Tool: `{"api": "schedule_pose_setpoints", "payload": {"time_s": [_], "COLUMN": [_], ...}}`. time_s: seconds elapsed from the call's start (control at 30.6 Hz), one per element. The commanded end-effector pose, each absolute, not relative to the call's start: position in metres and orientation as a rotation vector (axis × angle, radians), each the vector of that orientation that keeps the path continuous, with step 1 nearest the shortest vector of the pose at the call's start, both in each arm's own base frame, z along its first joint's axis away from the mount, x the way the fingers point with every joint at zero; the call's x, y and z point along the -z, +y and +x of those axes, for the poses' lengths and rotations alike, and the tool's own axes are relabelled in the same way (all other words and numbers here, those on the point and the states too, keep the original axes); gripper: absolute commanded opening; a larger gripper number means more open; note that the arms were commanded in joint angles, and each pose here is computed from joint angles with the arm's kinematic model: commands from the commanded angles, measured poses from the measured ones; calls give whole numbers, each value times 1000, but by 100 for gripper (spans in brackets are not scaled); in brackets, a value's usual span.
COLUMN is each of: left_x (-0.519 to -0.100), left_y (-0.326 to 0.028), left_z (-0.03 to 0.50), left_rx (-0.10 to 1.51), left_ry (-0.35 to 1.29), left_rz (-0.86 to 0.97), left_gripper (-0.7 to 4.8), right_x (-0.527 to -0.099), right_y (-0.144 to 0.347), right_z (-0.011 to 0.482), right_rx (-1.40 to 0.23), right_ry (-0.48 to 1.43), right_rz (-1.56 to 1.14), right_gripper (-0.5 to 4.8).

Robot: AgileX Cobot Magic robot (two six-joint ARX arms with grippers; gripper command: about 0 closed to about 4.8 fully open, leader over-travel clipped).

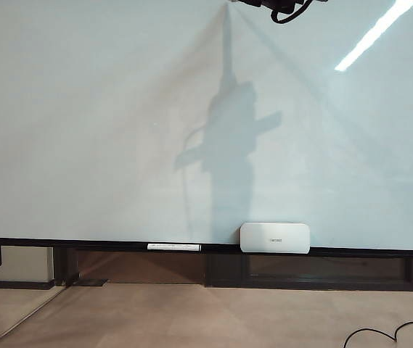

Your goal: Reach to the right to find the marker pen, pick it up, and write the number 13 on the whiteboard.

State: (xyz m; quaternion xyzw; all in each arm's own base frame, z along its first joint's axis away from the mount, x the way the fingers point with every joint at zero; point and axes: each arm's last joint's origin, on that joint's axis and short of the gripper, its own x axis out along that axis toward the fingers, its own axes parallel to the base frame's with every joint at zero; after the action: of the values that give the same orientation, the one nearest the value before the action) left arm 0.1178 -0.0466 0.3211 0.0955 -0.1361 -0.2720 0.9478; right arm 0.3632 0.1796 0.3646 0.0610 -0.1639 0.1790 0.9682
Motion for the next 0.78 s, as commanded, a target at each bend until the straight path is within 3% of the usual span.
{"api": "schedule_pose_setpoints", "payload": {"time_s": [0.03,0.78], "left_x": [-324,-332], "left_y": [-47,-46], "left_z": [117,114], "left_rx": [567,566], "left_ry": [-298,-380], "left_rz": [197,191], "left_gripper": [-6,-6], "right_x": [-370,-366], "right_y": [181,182], "right_z": [364,366], "right_rx": [-362,-351], "right_ry": [-362,-326], "right_rz": [129,97], "right_gripper": [-6,-6]}}
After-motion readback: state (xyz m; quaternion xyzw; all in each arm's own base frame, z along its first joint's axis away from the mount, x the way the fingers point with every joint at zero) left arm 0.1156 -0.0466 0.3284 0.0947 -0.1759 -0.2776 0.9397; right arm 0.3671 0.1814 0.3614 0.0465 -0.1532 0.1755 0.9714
